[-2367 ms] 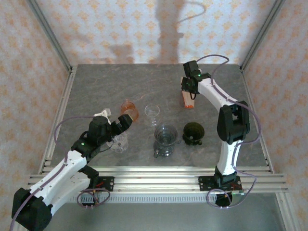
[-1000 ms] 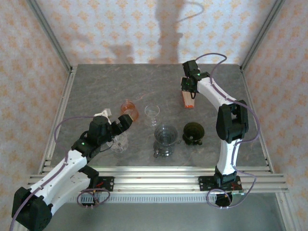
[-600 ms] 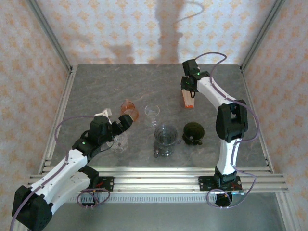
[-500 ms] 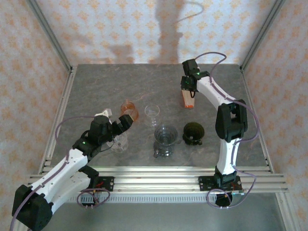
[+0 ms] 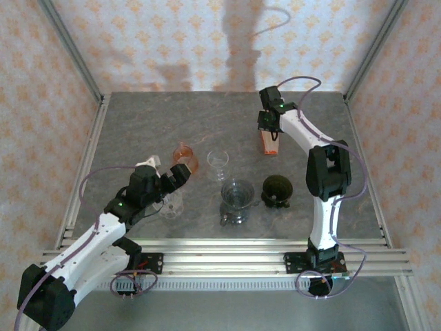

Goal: Place the coffee filter in the dripper

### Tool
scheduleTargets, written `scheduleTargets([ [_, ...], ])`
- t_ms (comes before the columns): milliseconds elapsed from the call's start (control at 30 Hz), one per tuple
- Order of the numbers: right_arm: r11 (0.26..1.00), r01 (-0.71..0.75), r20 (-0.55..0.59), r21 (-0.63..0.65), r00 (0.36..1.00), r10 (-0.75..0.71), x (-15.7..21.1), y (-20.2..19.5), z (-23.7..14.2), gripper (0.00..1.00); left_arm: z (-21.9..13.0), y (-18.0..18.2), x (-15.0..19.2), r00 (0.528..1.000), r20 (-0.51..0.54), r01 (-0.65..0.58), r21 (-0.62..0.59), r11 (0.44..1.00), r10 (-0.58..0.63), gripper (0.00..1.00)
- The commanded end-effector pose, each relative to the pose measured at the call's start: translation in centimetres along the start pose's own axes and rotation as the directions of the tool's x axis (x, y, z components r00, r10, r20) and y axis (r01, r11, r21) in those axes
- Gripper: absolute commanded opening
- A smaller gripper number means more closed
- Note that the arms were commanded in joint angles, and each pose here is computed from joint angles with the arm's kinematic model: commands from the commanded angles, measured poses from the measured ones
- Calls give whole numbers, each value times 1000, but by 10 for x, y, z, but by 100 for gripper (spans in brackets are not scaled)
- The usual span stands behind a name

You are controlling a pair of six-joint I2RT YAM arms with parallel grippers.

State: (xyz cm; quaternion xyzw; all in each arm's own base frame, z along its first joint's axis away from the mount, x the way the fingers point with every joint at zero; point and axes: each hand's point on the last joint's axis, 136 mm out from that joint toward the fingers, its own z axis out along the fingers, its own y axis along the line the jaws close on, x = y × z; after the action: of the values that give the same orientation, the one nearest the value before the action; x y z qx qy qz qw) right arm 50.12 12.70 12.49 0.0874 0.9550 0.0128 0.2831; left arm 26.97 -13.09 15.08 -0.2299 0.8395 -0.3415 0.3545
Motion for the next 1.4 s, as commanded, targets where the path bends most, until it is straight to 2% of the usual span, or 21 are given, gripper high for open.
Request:
scheduleTargets([
  [0,1000,8,38,26,999,-9,-14,-4,-10,12,1,-3,0,1000,2,-12,15,1000,12,100],
  [233,1000,8,54,25,998,-9,-18,-5,-18,17,2,-4,0,1000,0,-8,21,1000,8,100],
  [567,999,5,63,40,998,-7,-18,-8,-18,16,4,0,3,1000,-4,0,20,1000,0,99],
  [1067,999,10,86,39,996,-14,-24,-9,-30,4,6,0,5,1000,-13,11,24,1000,-11,100],
  [1367,999,17,119,45,993,-22,-28,-13,-50,2,6,-3,4,1000,-12,12,31,999,-11,100],
])
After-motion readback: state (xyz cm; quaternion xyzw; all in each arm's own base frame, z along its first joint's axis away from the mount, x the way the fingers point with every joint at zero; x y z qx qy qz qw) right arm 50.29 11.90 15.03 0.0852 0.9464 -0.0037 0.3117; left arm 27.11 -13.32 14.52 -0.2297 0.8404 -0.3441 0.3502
